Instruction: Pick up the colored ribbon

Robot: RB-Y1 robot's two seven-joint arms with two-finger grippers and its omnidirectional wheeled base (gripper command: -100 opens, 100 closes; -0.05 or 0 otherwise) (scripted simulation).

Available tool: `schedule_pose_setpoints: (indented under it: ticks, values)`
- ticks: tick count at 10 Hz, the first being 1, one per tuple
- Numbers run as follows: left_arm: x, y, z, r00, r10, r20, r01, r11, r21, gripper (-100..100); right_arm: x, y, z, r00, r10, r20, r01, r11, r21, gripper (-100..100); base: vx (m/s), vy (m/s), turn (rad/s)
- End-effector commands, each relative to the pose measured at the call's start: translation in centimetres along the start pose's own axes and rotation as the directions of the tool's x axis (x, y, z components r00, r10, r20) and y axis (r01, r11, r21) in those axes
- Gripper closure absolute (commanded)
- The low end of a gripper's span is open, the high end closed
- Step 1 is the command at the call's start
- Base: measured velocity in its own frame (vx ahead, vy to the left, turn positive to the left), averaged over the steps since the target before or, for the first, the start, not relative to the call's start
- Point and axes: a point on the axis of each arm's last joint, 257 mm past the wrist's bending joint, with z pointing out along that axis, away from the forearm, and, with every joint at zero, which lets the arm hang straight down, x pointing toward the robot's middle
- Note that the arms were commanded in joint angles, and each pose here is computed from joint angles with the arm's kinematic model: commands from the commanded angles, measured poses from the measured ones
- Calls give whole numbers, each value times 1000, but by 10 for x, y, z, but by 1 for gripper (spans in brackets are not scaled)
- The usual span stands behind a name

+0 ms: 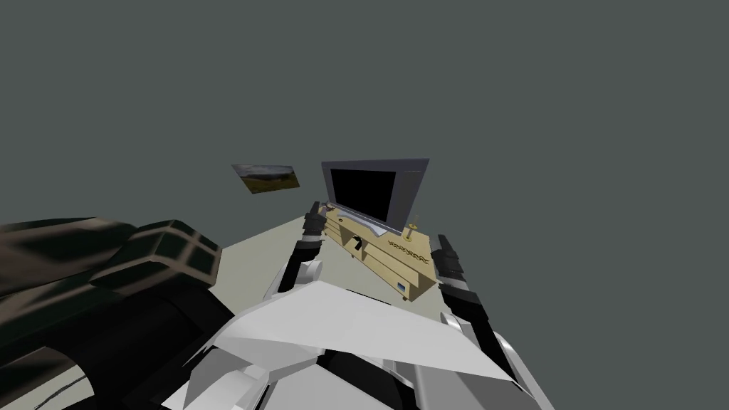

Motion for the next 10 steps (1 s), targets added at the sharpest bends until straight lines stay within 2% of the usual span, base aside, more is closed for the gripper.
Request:
schedule_pose_setpoints:
  ticks: [1, 3, 4, 5, 6, 8, 9, 10]
  values:
    - [0, 0, 0, 1000, 0, 0, 0, 1000, 0, 0, 2, -11, -1, 999, -31, -30, 32, 999, 23, -100, -40, -21, 23]
    - [0, 0, 0, 1000, 0, 0, 0, 1000, 0, 0, 7, -46, -9, 987, -114, -109, 125, 988, 96, -100, -45, -35, 64]
    - [0, 0, 0, 1000, 0, 0, 0, 1000, 0, 0, 6, -49, -10, 985, -122, -120, 135, 986, 101, -100, -40, -29, 32]
    - [0, 0, 0, 1000, 0, 0, 0, 1000, 0, 0, 7, -70, -16, 972, -167, -165, 190, 972, 140, -100, -46, -18, 55]
    - [0, 0, 0, 1000, 0, 0, 0, 1000, 0, 0, 6, -70, -16, 971, -170, -169, 194, 971, 139, -100, -36, -16, 30]
    - [0, 0, 0, 1000, 0, 0, 0, 1000, 0, 0, 5, -107, -29, 932, -254, -259, 308, 931, 196, -100, -43, -29, 87]
    - [0, 0, 0, 1000, 0, 0, 0, 1000, 0, 0, 1, -114, -33, 923, -266, -277, 328, 922, 206, -100, -40, -29, 52]
    - [0, 0, 0, 1000, 0, 0, 0, 1000, 0, 0, -2, -134, -41, 895, -305, -325, 388, 892, 231, -100, -32, -31, 96]
